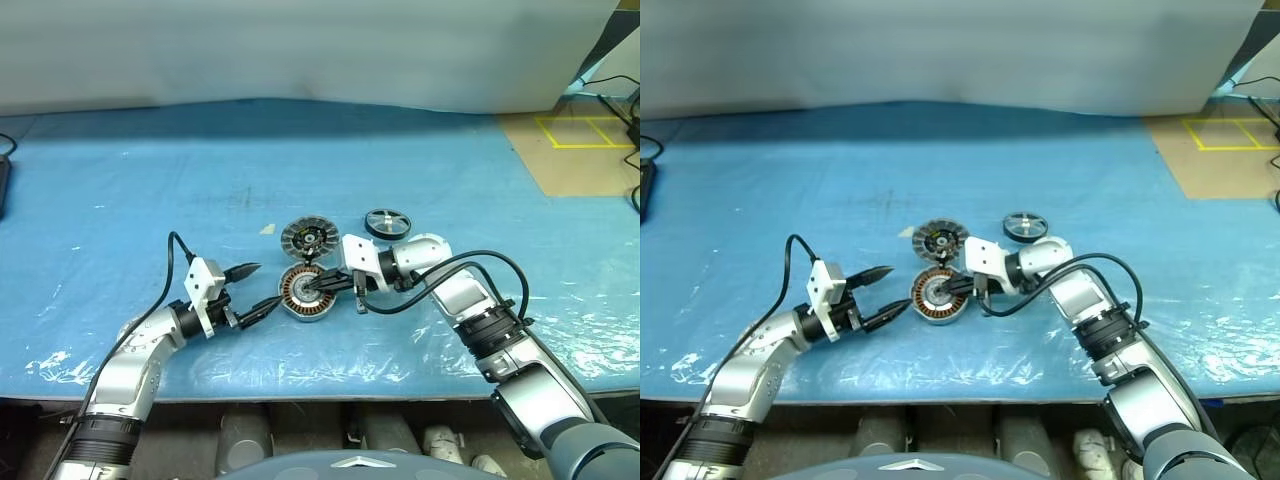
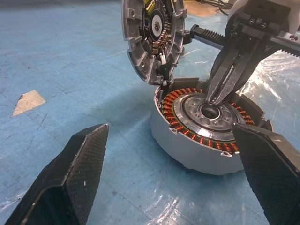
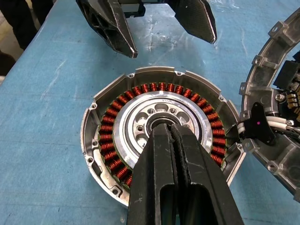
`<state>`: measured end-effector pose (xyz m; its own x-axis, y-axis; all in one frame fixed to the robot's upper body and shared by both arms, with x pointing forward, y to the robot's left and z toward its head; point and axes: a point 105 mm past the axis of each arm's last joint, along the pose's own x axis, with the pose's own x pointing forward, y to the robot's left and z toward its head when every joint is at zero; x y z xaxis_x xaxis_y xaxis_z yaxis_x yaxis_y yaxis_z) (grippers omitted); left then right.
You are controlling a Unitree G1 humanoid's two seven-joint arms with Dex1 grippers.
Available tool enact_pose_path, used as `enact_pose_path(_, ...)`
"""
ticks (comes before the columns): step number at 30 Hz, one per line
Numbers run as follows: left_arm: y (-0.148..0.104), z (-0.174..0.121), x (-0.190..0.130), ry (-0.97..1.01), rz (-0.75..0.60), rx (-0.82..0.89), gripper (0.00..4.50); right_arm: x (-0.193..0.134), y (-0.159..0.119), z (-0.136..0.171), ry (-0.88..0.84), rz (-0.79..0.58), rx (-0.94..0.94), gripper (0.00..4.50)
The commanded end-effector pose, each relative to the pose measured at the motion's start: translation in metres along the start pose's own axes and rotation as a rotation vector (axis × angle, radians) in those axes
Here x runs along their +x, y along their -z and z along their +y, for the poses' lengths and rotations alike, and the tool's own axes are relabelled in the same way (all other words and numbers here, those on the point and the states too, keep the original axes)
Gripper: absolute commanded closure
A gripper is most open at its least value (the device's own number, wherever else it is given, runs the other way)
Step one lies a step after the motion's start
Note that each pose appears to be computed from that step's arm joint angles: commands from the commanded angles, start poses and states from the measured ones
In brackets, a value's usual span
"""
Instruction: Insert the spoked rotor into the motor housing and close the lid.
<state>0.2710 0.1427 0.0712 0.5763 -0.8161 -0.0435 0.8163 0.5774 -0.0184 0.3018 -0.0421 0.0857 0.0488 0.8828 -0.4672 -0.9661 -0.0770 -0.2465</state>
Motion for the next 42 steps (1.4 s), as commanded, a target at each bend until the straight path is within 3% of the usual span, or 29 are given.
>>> enact_pose_path(1,-0.009,-0.002,0.001,0.013,-0.024,0.031,0.07,-0.003,-0.014,-0.004,0.010,-0.038,-0.038,4.43)
enact_pose_path(29,-0.008,-0.002,-0.001,0.008,-0.020,0.029,0.07,-0.001,0.002,0.000,0.000,0.019,-0.014,4.43)
enact_pose_path(42,-0.007,-0.003,-0.001,0.008,-0.020,0.027,0.07,0.002,-0.022,-0.006,0.004,-0.070,-0.020,4.43)
